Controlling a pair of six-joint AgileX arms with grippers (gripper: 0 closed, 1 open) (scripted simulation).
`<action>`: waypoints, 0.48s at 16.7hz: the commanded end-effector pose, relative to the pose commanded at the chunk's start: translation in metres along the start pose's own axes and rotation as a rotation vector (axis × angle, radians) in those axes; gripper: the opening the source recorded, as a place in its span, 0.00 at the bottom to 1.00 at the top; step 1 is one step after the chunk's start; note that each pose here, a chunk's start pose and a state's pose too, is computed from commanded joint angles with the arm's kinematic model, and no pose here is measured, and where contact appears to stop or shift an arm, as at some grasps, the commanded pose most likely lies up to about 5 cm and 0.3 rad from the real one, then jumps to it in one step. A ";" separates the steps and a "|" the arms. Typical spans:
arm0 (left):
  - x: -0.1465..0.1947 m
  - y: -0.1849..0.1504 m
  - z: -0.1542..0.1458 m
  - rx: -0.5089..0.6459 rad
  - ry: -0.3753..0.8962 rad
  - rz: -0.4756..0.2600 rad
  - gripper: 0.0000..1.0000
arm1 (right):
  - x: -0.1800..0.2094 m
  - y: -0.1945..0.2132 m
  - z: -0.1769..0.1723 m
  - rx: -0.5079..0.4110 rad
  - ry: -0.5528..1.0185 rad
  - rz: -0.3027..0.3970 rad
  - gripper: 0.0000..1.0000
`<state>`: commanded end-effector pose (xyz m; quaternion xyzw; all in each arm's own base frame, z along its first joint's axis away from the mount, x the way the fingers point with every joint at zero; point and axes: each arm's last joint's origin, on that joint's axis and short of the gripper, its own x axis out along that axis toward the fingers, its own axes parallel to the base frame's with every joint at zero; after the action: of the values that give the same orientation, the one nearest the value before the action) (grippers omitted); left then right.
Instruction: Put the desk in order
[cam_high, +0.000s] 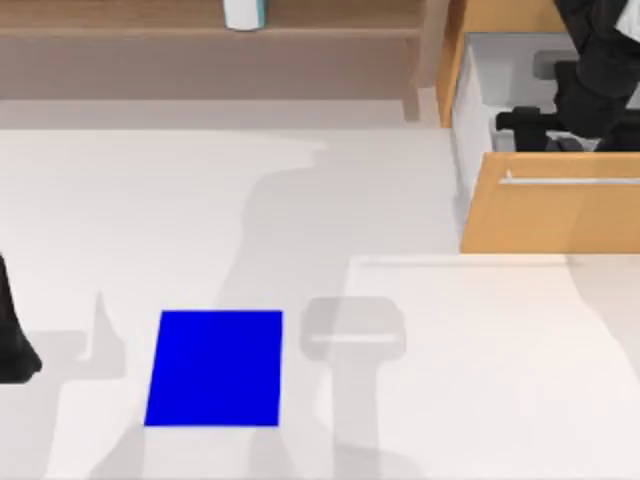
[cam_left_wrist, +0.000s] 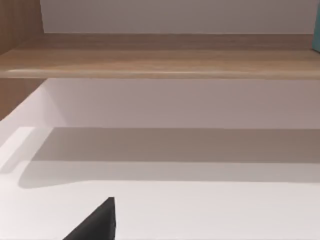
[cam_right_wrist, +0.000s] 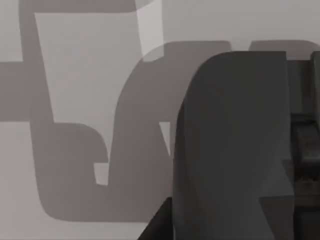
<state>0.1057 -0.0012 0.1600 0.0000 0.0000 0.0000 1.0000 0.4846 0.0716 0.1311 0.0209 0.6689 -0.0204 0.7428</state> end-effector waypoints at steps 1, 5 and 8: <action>0.000 0.000 0.000 0.000 0.000 0.000 1.00 | 0.000 0.000 0.000 0.000 0.000 0.000 0.00; 0.000 0.000 0.000 0.000 0.000 0.000 1.00 | 0.000 0.000 0.000 0.000 0.000 0.000 0.00; 0.000 0.000 0.000 0.000 0.000 0.000 1.00 | -0.002 -0.001 0.000 0.003 -0.003 0.000 0.00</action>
<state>0.1057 -0.0012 0.1600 0.0000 0.0000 0.0000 1.0000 0.4846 0.0706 0.1328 0.0223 0.6676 -0.0215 0.7439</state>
